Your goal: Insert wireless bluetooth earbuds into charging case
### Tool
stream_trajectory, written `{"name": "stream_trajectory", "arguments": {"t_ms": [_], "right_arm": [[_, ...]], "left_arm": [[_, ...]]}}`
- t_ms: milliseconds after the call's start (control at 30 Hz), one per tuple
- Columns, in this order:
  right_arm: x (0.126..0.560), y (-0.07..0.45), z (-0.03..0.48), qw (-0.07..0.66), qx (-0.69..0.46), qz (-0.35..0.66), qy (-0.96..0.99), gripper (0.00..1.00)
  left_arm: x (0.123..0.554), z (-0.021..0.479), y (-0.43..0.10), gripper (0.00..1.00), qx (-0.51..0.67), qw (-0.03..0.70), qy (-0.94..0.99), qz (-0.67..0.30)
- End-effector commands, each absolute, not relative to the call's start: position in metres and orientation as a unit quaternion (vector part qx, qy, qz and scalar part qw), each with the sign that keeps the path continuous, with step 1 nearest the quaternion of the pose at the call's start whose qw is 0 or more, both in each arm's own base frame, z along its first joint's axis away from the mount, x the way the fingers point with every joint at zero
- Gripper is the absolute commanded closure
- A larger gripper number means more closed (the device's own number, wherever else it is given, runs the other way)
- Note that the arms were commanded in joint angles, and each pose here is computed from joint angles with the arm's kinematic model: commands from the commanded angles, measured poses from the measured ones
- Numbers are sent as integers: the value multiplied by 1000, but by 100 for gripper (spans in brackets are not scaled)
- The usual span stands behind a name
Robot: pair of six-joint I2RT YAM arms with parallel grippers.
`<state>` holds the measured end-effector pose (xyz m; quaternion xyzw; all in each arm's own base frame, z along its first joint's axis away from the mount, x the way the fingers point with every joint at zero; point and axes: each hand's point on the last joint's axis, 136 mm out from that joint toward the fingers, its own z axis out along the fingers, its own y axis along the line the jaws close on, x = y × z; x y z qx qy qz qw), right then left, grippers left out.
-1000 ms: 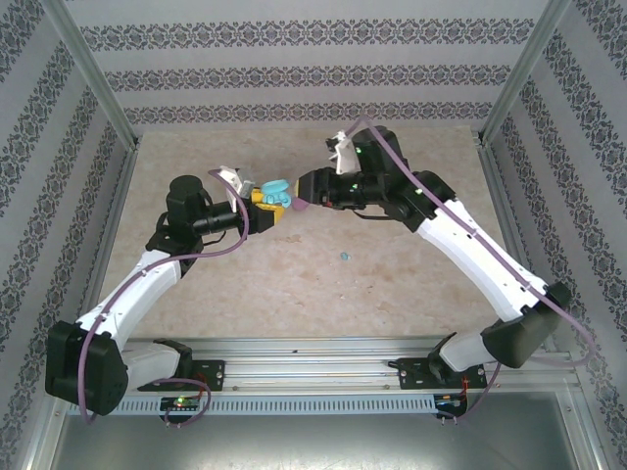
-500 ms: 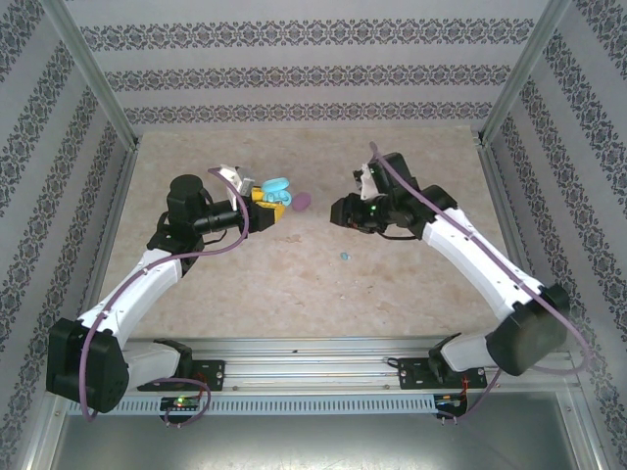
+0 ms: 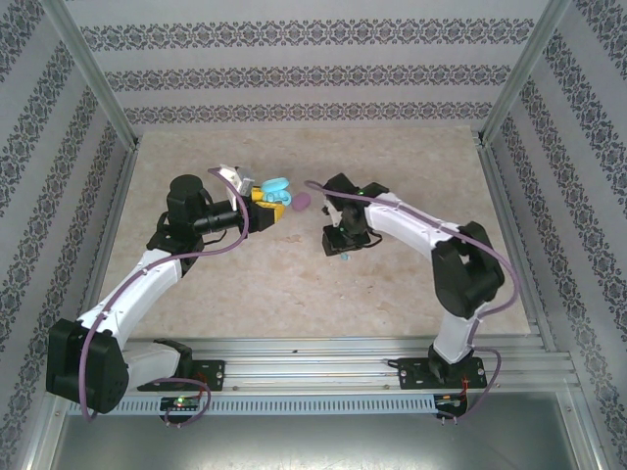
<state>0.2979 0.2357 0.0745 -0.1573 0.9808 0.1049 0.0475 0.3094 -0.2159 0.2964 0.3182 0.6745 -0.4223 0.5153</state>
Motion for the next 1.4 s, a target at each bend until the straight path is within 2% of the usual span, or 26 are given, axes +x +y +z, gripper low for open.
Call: {"name": "stream_trajectory", "arguments": {"t_ms": [0,500,1367], "right_arm": [[301,225,67,42,-205,41,977,62],[316,216,37,19,-248,-46,967,65],[307,205,9,-25,-260,-61,963,72]], "left_arm": [[302,306,-217,78,328,524,666,-417],[302,303,-216,78,327,522,670,-414],[300,301,-215,78,329,519,674,-411]]}}
